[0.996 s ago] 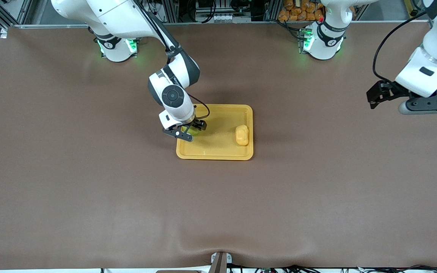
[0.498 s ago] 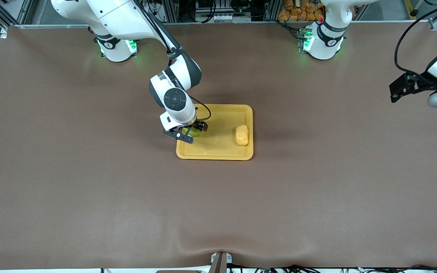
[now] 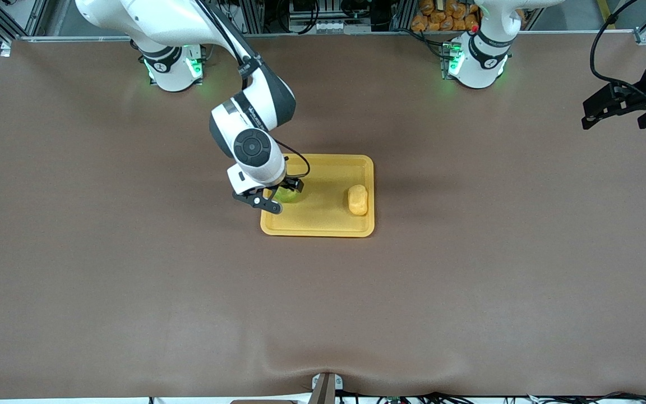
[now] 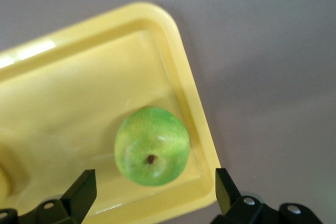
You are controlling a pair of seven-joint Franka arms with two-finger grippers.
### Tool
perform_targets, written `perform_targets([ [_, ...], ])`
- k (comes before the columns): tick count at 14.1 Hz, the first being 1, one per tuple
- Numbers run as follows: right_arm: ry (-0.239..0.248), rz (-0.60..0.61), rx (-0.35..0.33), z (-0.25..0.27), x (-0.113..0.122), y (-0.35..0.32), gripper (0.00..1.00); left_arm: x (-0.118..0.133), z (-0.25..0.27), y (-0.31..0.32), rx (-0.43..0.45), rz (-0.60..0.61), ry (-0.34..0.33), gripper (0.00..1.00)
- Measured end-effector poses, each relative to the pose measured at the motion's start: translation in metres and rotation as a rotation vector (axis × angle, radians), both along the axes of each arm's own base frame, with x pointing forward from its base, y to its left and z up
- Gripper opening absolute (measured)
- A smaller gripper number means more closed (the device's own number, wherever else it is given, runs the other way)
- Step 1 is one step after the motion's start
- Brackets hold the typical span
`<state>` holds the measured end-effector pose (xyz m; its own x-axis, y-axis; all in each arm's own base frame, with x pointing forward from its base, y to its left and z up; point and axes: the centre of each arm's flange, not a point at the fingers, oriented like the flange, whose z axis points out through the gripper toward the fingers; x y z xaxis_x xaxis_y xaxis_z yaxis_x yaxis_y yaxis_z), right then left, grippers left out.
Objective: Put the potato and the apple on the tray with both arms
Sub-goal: 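Lower the apple onto the tray while the left gripper withdraws, then open the right gripper and withdraw it from the tray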
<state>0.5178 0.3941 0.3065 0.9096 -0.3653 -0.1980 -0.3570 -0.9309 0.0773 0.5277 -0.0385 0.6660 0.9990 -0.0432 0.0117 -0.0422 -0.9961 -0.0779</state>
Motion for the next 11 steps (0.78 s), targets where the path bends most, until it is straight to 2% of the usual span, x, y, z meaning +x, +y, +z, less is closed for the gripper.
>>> perform_targets([
  [2, 0.004, -0.021, 0.007, 0.04, 0.021, -0.01, 1.0, -0.001, -0.002, -0.001, -0.003, 0.0, 0.012, 1.0],
  [5, -0.026, -0.05, 0.034, 0.087, 0.047, -0.024, 1.0, -0.003, -0.004, -0.006, -0.005, -0.01, 0.029, 1.0],
  [11, 0.015, -0.095, 0.027, 0.165, 0.083, -0.087, 1.0, -0.009, -0.001, -0.027, -0.002, -0.042, 0.028, 1.0],
])
